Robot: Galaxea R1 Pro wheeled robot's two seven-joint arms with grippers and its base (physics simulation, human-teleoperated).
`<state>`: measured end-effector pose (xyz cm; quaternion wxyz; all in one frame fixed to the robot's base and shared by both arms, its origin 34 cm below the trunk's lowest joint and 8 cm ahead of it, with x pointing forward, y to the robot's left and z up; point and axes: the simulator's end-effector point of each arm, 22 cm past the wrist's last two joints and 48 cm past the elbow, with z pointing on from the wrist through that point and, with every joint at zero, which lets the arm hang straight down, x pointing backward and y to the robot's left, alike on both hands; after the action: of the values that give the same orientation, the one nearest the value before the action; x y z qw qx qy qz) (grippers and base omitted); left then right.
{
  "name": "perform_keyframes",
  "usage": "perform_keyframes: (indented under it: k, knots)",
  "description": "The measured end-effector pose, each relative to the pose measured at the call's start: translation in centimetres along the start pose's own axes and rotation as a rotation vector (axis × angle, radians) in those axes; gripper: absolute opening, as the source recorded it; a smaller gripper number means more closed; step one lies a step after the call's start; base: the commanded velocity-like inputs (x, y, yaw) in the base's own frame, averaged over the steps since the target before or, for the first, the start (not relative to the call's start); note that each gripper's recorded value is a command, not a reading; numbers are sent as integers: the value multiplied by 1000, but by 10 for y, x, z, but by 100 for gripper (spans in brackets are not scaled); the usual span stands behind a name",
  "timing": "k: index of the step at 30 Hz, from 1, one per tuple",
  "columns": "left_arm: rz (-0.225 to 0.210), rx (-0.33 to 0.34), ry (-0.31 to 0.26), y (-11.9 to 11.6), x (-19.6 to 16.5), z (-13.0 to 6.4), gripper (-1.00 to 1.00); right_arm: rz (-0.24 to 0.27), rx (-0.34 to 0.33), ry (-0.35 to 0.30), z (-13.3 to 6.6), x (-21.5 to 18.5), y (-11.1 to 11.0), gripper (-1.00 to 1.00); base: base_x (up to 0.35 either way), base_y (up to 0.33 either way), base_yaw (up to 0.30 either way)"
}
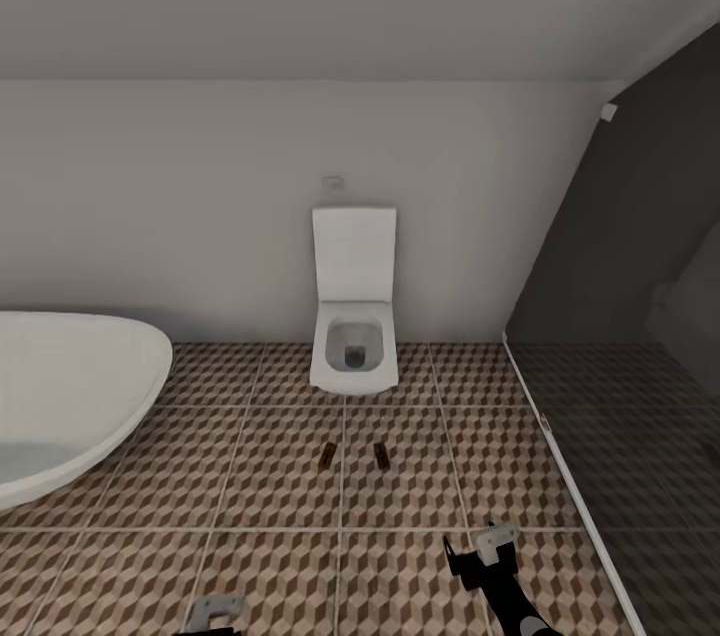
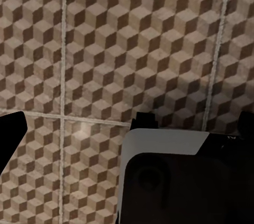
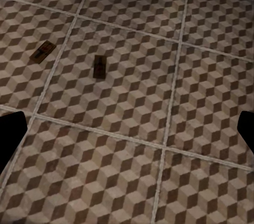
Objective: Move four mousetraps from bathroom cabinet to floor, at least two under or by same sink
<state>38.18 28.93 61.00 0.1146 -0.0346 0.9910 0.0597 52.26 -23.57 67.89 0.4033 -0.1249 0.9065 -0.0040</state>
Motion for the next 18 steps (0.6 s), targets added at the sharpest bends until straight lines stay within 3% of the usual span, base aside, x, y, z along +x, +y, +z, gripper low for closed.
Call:
perform_keyframes:
  k: [18]
  knots:
    - [-4, 1, -29, 0, -13, -5, 100, -3, 7, -27, -1, -15, -3, 100, 0, 0, 0]
